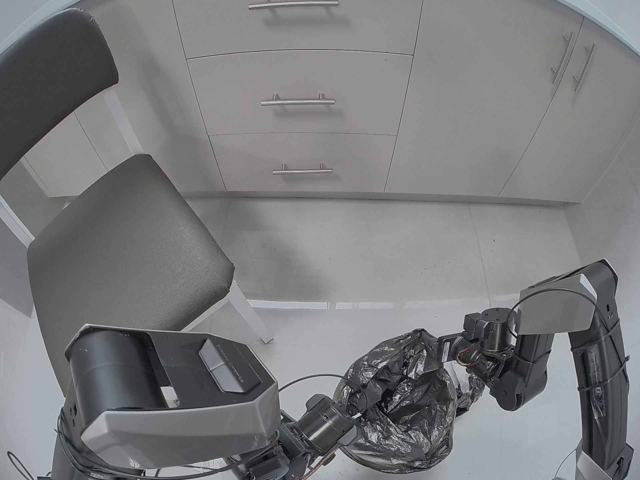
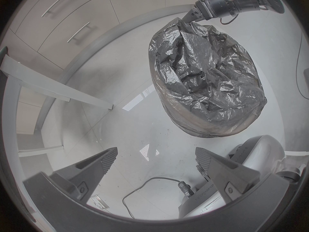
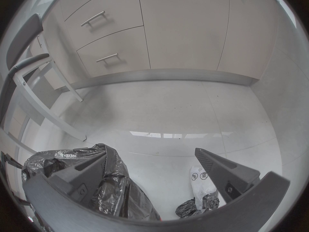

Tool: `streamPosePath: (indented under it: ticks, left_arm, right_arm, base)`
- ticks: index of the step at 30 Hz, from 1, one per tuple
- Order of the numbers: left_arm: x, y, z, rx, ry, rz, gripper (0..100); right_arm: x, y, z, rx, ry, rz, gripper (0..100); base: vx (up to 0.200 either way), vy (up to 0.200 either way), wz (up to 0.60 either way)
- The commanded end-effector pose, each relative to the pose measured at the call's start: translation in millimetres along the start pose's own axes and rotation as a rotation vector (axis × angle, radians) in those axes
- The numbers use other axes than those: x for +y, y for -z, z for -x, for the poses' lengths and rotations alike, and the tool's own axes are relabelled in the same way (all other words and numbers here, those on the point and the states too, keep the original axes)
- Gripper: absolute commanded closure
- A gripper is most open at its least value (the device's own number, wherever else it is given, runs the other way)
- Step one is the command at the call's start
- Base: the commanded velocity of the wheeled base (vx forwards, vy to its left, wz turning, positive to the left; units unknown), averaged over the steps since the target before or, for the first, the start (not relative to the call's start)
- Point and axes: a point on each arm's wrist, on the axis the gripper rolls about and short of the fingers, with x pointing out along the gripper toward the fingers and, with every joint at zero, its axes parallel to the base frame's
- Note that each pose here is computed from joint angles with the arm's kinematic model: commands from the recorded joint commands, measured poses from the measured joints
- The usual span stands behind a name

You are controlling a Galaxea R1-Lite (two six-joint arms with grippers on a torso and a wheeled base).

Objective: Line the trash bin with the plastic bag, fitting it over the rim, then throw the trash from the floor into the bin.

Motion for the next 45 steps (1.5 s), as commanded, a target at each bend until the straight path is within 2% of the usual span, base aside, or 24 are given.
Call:
streamPosePath:
  ticks: [1,8,14,19,27,34,37,45]
  left_arm:
    - [0.0,0.0,-0.1,0.0,-0.001,0.001,0]
    - [0.1,0.5,-0.1,0.001,-0.001,0.0,0]
    - [0.0,0.0,-0.1,0.0,-0.001,0.002,0]
    - [0.1,0.5,-0.1,0.001,-0.001,0.0,0]
    - [0.1,0.3,-0.1,0.0,-0.001,0.001,0]
    - [0.1,0.3,-0.1,0.0,-0.001,0.002,0]
    - [0.0,-0.1,-0.1,-0.001,0.0,0.004,0]
    - [-0.2,-0.4,-0.5,-0.003,0.0,0.01,0]
  right_arm:
    - [-3.5,-0.2,-2.3,-0.016,0.008,-0.007,0]
    - [-6.8,0.1,-1.4,-0.011,0.01,-0.008,0]
    - [-11.0,2.8,1.0,0.009,-0.026,-0.012,0]
    - [-4.9,0.4,10.8,0.023,-0.068,-0.004,0]
    - [36.0,-27.1,60.6,-0.001,-0.254,0.041,0]
    - [80.6,-13.0,90.0,0.057,-0.408,0.102,0]
    - [89.9,-1.9,89.8,0.095,-0.43,0.089,0]
    - [94.8,19.7,83.9,0.161,-0.438,0.103,0]
  base:
    - [0.0,0.0,0.0]
    - [0.0,0.0,0.0]
    - [0.0,0.0,0.0]
    - [0.0,0.0,0.0]
    - [0.0,0.0,0.0]
    - [0.0,0.0,0.0]
    - [0.0,0.0,0.0]
    - [0.0,0.0,0.0]
